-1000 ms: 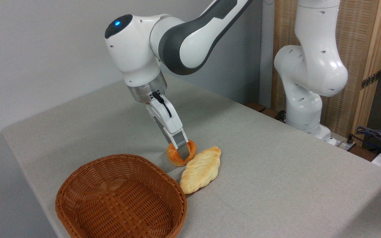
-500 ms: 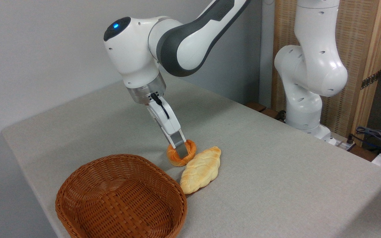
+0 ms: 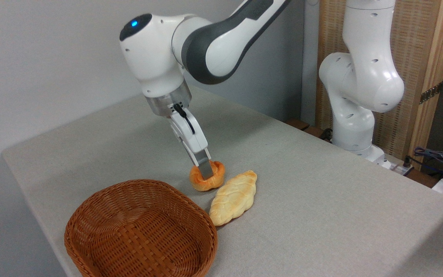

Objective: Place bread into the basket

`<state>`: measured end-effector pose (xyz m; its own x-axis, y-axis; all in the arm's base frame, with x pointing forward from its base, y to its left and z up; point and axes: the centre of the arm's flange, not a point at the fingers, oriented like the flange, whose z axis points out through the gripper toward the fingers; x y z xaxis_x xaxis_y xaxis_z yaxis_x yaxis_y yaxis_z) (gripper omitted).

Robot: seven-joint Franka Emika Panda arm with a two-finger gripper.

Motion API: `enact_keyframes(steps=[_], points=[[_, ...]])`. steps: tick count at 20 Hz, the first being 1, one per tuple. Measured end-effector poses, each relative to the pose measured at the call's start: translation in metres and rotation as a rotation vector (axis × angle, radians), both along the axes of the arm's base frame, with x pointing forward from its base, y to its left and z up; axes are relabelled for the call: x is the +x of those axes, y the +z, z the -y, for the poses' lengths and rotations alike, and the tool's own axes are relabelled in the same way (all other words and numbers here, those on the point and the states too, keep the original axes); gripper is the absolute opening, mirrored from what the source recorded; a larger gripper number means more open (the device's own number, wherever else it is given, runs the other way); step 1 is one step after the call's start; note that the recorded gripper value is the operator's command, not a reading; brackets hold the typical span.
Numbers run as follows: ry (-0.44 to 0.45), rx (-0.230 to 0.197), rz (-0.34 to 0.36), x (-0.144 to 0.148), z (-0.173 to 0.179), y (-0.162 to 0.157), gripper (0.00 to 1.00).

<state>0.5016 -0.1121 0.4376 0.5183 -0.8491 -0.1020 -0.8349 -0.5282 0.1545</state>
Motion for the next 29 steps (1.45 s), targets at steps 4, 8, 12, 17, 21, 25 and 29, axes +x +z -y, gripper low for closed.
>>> enact_keyframes(steps=[4, 8, 12, 17, 21, 25, 29], points=[[0.012, -0.025, 0.1, 0.012, -0.003, 0.049, 0.6], [0.058, -0.045, 0.198, 0.029, -0.025, 0.086, 0.7], [0.11, -0.062, 0.32, 0.051, -0.049, 0.092, 0.99], [0.116, -0.06, 0.371, 0.074, -0.046, 0.066, 1.0], [0.116, -0.058, 0.368, 0.076, -0.046, 0.061, 1.0], [0.161, -0.061, 0.375, 0.076, -0.046, 0.068, 1.0], [0.21, -0.055, 0.303, 0.056, -0.052, 0.088, 1.0]])
